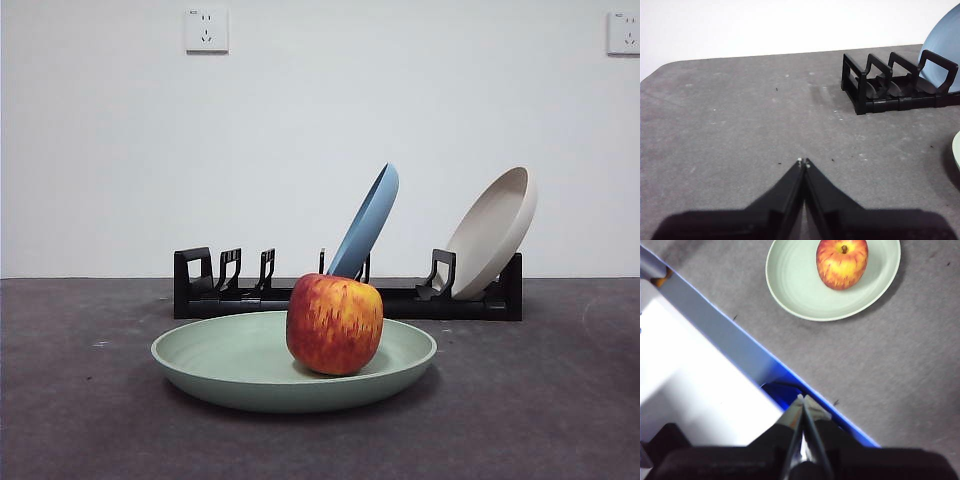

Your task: Take the green plate from the plate rack,put the plate on the table,take the apple from the table,put the apple in the plate

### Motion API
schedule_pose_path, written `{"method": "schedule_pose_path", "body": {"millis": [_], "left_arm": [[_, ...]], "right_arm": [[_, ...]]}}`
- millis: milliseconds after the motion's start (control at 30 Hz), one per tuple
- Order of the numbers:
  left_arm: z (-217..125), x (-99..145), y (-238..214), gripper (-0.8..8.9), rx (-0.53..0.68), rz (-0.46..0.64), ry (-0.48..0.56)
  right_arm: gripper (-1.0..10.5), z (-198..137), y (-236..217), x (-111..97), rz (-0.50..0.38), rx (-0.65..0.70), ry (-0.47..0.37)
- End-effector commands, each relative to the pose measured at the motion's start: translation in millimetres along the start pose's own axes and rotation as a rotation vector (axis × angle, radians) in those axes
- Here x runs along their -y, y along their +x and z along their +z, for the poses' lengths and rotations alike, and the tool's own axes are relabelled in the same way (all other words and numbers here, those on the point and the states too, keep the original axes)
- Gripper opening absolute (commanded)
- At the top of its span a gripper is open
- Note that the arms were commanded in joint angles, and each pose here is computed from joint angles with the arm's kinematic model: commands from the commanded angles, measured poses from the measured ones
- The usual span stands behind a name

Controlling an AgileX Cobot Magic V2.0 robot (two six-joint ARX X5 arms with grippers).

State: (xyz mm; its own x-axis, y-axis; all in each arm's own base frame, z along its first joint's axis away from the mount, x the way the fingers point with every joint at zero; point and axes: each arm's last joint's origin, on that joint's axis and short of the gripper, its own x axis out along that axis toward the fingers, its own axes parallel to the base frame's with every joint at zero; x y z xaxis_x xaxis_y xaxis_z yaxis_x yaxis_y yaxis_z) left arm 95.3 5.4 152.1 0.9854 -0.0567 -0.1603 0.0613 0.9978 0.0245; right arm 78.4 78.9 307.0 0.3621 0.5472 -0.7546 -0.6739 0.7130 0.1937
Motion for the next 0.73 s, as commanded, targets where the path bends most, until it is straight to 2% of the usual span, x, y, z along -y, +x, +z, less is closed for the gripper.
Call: {"method": "schedule_pose_path", "body": {"millis": [33, 133, 267, 433, 567, 733], "left_arm": [[-4.1, -0.2, 1.2, -0.03, -0.009, 0.003, -0.008], [-4.1, -0.2, 1.2, -0.03, -0.009, 0.002, -0.008], [-4.1, -0.2, 1.2, -0.03, -0.009, 0.002, -0.008], [-4.1, -0.2, 1.2, -0.03, -0.009, 0.002, -0.008], [-4.1, -0.2, 1.2, -0.03, -0.009, 0.002, -0.008], [-4.1, -0.2, 1.2, -0.03, -0.009, 0.002, -0.008]], "right_arm": [[0.0, -1.9, -5.7, 6.0, -0.040, 0.062, -0.054], [0.0, 0.8, -19.7, 15.7, -0.119, 0.225, 0.006], [0.0, -3.4, -36.6, 31.9, -0.289, 0.472, 0.092], [0.0, -25.3, -28.8, 49.4, -0.469, 0.671, 0.145], [0.0, -49.2, -3.5, 62.9, -0.548, 0.780, 0.142], [0.0, -73.7, 30.0, 76.1, -0.581, 0.844, 0.125]]}}
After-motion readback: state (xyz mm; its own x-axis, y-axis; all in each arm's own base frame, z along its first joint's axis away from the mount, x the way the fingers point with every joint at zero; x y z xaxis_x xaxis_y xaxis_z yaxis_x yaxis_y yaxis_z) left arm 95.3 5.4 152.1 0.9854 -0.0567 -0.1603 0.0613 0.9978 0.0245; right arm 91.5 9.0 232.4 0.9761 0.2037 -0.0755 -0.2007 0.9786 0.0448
